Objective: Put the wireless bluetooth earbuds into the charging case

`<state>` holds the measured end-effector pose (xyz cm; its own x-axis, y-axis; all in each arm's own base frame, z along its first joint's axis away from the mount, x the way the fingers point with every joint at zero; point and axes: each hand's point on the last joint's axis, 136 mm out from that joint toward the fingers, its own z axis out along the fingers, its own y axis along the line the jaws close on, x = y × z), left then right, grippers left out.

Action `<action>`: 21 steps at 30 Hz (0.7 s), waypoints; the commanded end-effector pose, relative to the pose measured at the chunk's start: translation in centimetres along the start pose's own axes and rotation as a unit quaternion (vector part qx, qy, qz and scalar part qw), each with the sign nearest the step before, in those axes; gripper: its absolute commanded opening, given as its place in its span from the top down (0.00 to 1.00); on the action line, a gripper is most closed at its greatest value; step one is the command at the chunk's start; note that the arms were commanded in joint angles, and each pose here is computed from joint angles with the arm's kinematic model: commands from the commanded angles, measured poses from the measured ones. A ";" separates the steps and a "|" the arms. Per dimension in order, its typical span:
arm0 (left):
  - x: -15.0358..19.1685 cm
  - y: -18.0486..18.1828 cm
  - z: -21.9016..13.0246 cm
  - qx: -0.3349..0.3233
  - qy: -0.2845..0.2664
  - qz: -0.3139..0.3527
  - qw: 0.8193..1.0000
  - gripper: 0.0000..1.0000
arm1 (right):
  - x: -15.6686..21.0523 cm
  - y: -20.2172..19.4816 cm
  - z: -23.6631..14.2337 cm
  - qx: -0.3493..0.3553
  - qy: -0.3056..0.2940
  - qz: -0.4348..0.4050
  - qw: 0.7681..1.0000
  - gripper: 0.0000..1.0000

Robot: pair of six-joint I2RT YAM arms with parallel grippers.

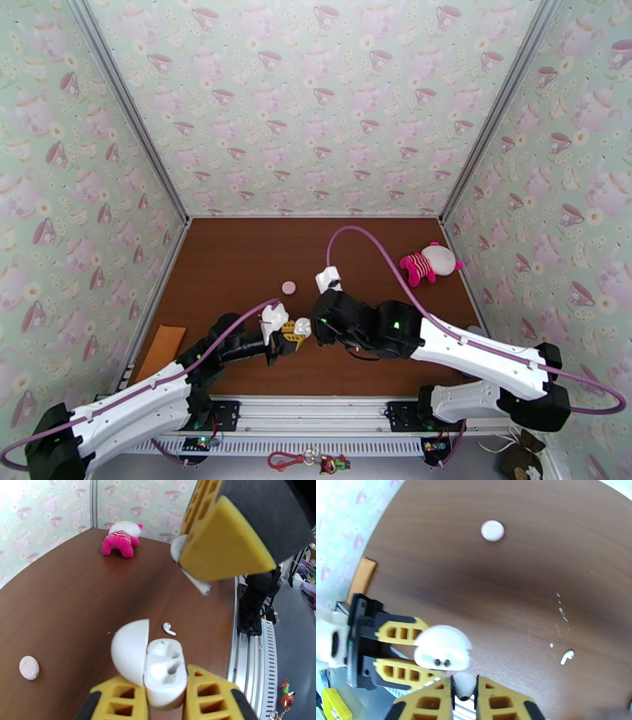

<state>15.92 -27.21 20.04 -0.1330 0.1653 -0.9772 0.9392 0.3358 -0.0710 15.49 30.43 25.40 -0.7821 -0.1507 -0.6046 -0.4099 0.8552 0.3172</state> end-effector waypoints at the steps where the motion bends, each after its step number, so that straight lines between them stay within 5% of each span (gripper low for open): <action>1: -1.3 -0.4 -0.3 0.011 -0.034 0.003 0.999 1.00 | -1.6 1.1 -0.7 -0.019 -0.047 0.014 0.999 0.81; 21: -2.0 -0.4 -0.6 0.013 -0.054 -0.002 0.998 1.00 | -0.6 2.8 0.2 -0.035 -0.069 -0.007 0.997 0.82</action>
<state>16.17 -27.17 21.47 -0.1221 0.0952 -0.9879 0.9372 0.3388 -0.0832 14.36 32.85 26.40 -0.7245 -0.1139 -0.6798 -0.4669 0.8066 0.3625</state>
